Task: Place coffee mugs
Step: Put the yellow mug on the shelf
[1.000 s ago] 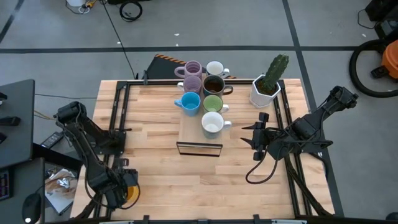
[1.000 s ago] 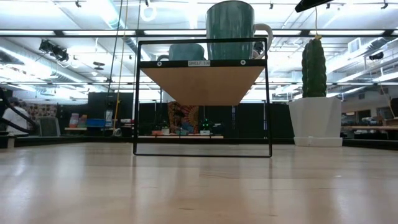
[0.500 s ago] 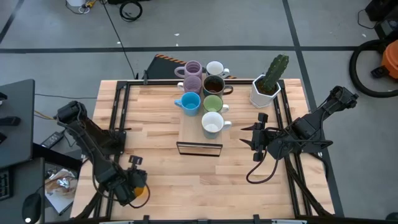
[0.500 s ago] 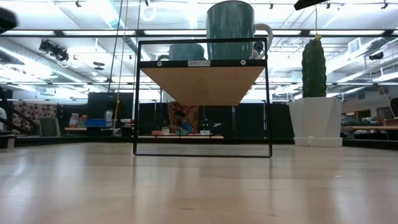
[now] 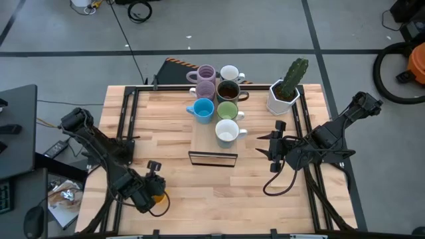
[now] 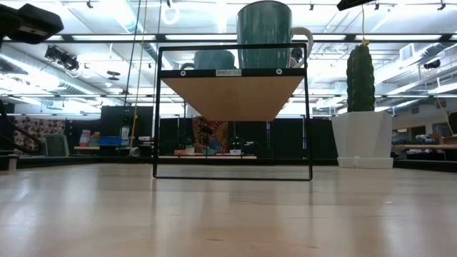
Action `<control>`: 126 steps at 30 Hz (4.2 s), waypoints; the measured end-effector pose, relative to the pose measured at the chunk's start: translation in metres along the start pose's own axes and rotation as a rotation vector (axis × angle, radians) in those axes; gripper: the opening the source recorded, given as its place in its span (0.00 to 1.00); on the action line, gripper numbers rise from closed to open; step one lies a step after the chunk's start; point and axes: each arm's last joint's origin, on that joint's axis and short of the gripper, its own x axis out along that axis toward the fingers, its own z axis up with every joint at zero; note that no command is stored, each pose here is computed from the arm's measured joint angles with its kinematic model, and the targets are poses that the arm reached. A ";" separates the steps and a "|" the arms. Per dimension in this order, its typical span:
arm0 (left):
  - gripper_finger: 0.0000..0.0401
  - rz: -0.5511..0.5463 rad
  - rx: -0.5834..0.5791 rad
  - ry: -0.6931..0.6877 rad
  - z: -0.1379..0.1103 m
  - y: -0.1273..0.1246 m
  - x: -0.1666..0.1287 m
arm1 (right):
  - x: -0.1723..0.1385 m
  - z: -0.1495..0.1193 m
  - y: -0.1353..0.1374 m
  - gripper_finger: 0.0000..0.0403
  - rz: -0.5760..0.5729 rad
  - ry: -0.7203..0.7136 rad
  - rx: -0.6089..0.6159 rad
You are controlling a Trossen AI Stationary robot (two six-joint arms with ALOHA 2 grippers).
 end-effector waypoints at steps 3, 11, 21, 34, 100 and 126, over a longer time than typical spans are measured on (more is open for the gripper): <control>0.19 0.004 -0.011 0.001 0.001 0.002 0.001 | 0.000 0.000 0.000 0.48 0.001 -0.003 0.002; 0.38 -0.002 -0.112 0.000 0.002 0.004 0.000 | 0.001 0.000 0.001 0.48 0.003 -0.009 0.001; 0.49 -0.050 -0.333 -0.111 -0.003 0.020 -0.031 | 0.007 -0.005 0.006 0.48 0.009 -0.030 -0.021; 0.50 -0.399 -0.912 0.068 -0.019 0.025 -0.067 | 0.005 -0.005 0.004 0.48 0.015 -0.032 -0.027; 0.55 -0.094 -0.702 0.152 -0.040 -0.066 -0.004 | 0.012 0.003 -0.002 0.48 0.056 -0.059 -0.038; 0.14 -0.044 -0.623 0.157 -0.019 -0.039 0.010 | 0.012 0.004 -0.002 0.48 0.056 -0.063 -0.042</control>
